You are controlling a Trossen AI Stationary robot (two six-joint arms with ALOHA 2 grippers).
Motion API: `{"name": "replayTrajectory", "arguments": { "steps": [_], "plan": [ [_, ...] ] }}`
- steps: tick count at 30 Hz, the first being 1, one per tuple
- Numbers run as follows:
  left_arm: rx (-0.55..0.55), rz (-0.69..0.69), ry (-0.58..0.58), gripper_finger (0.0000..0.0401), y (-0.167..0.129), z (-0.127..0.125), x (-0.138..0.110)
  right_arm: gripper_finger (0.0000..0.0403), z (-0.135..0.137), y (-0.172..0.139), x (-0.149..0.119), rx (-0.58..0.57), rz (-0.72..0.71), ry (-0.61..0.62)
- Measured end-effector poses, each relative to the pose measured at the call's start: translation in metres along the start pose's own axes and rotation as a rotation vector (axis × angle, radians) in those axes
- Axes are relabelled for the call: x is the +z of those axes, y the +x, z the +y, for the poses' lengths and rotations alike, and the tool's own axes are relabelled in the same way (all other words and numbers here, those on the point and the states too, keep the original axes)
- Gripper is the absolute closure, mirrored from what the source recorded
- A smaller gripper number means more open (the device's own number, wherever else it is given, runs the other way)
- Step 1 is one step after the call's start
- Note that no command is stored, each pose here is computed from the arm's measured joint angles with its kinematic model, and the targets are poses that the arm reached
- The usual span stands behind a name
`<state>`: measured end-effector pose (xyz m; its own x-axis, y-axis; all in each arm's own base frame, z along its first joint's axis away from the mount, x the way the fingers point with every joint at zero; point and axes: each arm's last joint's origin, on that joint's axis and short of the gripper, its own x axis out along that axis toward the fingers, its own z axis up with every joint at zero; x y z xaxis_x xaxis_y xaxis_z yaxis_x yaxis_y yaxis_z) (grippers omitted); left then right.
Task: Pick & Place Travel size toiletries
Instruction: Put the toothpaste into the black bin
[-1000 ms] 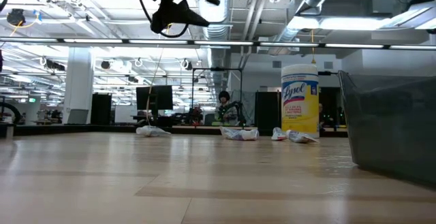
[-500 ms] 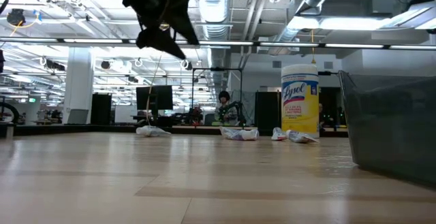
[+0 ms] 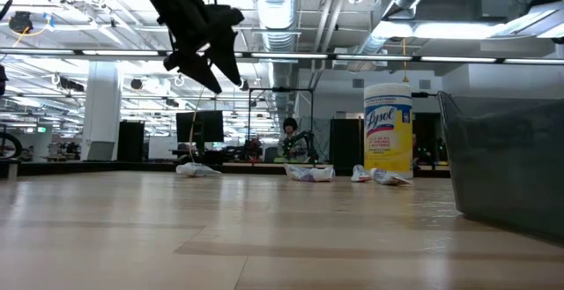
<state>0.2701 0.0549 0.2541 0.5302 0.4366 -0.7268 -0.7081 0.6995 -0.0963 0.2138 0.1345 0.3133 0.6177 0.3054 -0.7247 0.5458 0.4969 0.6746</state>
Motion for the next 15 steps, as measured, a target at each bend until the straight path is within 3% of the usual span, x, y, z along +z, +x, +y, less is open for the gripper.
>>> {"name": "replayTrajectory", "arguments": {
  "steps": [3, 8, 15],
  "plan": [
    [0.035, -0.004, -0.036, 0.0128, 0.005, 0.012, 0.006, 0.0218, -0.008, -0.02, 0.009, -0.016, -0.083, -0.044],
    [0.107, 0.019, -0.108, 0.0127, 0.022, 0.029, 0.012, 0.0215, -0.031, -0.049, 0.025, -0.138, -0.204, -0.083],
    [0.168, 0.172, -0.141, 0.0127, 0.068, 0.04, 0.0, 0.019, -0.048, -0.068, 0.042, -0.221, -0.277, -0.117]
  ]
}}
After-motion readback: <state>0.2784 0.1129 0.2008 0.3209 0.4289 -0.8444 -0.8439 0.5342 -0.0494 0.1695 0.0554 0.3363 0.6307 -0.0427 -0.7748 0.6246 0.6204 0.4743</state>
